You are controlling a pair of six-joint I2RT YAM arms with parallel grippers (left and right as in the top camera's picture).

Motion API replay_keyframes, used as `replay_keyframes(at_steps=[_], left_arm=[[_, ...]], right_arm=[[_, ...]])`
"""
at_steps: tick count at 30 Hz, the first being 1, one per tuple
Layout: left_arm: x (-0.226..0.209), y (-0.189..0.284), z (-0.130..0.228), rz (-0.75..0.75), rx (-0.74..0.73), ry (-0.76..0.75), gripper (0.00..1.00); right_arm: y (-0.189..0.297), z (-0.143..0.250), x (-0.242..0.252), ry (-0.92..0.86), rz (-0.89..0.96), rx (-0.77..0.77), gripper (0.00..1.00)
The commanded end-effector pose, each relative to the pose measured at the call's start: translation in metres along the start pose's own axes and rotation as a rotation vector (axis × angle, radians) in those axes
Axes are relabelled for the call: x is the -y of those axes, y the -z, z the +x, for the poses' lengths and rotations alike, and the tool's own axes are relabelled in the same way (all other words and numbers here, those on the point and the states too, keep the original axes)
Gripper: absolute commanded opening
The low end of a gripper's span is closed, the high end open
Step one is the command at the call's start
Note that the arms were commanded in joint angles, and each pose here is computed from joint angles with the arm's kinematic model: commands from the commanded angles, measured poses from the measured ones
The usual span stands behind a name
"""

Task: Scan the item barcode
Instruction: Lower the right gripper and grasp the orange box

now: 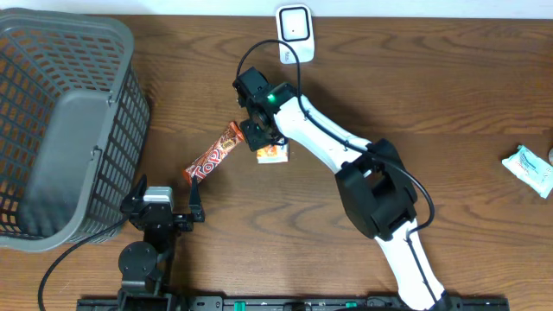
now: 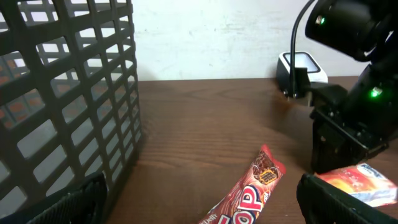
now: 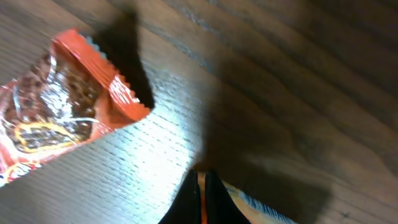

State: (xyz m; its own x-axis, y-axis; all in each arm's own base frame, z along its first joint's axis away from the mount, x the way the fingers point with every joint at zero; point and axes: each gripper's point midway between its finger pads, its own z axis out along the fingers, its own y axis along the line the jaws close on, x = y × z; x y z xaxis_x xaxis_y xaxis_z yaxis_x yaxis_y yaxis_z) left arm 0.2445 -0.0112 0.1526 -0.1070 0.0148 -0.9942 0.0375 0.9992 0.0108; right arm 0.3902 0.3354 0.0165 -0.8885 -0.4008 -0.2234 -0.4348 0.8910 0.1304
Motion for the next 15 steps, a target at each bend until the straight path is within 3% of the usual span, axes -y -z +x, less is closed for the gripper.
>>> replay_keyframes(at_steps=[1,15], left_arm=[[-0.003,-0.001,0.016,-0.014,-0.048,0.008,0.97],[-0.002,-0.001,0.016,-0.013,-0.048,0.008,0.98]], right_arm=[[-0.007,0.015,-0.003,0.011,0.009,-0.058,0.01],[0.019,0.108,0.018,0.135,0.067,-0.457,0.01]])
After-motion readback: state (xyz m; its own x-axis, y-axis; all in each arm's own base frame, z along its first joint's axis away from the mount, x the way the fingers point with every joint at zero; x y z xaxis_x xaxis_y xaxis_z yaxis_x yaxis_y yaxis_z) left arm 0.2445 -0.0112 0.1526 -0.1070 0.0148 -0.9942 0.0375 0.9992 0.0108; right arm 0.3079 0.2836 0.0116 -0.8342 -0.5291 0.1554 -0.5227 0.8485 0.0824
